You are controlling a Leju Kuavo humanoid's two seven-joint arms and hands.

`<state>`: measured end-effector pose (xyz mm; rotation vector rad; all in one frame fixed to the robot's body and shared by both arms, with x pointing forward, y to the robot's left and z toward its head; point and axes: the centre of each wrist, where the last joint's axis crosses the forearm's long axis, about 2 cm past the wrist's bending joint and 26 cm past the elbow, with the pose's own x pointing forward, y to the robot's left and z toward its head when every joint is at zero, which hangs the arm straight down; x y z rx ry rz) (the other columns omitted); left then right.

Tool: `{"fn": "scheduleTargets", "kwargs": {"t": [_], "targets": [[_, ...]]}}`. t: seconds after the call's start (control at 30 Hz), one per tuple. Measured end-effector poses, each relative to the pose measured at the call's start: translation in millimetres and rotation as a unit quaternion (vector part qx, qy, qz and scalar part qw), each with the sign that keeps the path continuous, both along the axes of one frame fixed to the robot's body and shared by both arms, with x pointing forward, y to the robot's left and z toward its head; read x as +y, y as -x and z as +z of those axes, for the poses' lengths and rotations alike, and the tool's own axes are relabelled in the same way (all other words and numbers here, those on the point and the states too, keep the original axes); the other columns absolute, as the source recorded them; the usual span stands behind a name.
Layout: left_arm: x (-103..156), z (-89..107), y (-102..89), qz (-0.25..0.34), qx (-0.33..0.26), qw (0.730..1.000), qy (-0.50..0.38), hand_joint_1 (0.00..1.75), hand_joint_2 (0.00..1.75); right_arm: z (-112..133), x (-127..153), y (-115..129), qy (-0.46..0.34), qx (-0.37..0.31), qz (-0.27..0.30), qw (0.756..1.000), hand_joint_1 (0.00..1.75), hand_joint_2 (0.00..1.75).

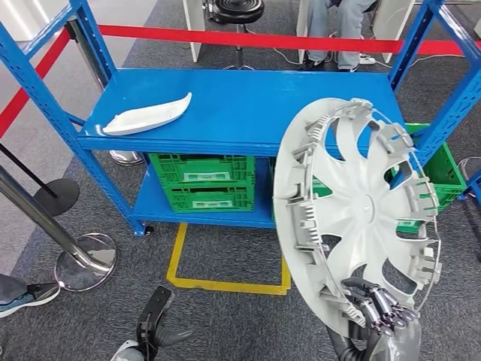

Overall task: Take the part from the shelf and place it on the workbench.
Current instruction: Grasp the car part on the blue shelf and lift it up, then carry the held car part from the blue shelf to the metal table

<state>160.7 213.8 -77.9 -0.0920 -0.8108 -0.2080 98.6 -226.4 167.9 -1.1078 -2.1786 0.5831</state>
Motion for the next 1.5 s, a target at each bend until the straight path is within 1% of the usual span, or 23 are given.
{"fn": "scheduleTargets", "kwargs": {"t": [0.13,0.3,0.6,0.8,1.17,1.5], "targets": [[-1,-0.9,2.8,-0.003,0.003,1.000,-0.001,0.00,1.75,-5,-1,6,-0.006,0.017,-0.021,1.000,1.75,1.75],[-1,-0.8,2.7,-0.006,0.002,1.000,-0.001,0.00,1.75,-9,-1,11,-0.010,0.033,-0.033,0.999,1.75,1.75],[-2,-1.3,4.6,-0.019,0.009,1.000,-0.010,0.00,1.75,-13,-4,14,-0.021,0.024,-0.037,0.999,1.75,1.75],[-2,-2.7,8.6,-0.028,0.013,0.999,-0.016,0.00,1.75,-16,-6,19,-0.023,0.033,-0.047,0.998,1.75,1.75],[1,-4.1,11.7,-0.040,0.017,0.999,-0.023,0.00,1.75,-13,-7,23,-0.025,0.029,-0.066,0.997,1.75,1.75],[2,-3.1,8.2,-0.046,0.013,0.999,-0.026,0.00,1.75,-10,-7,25,-0.027,0.027,-0.078,0.996,1.75,1.75]]}}
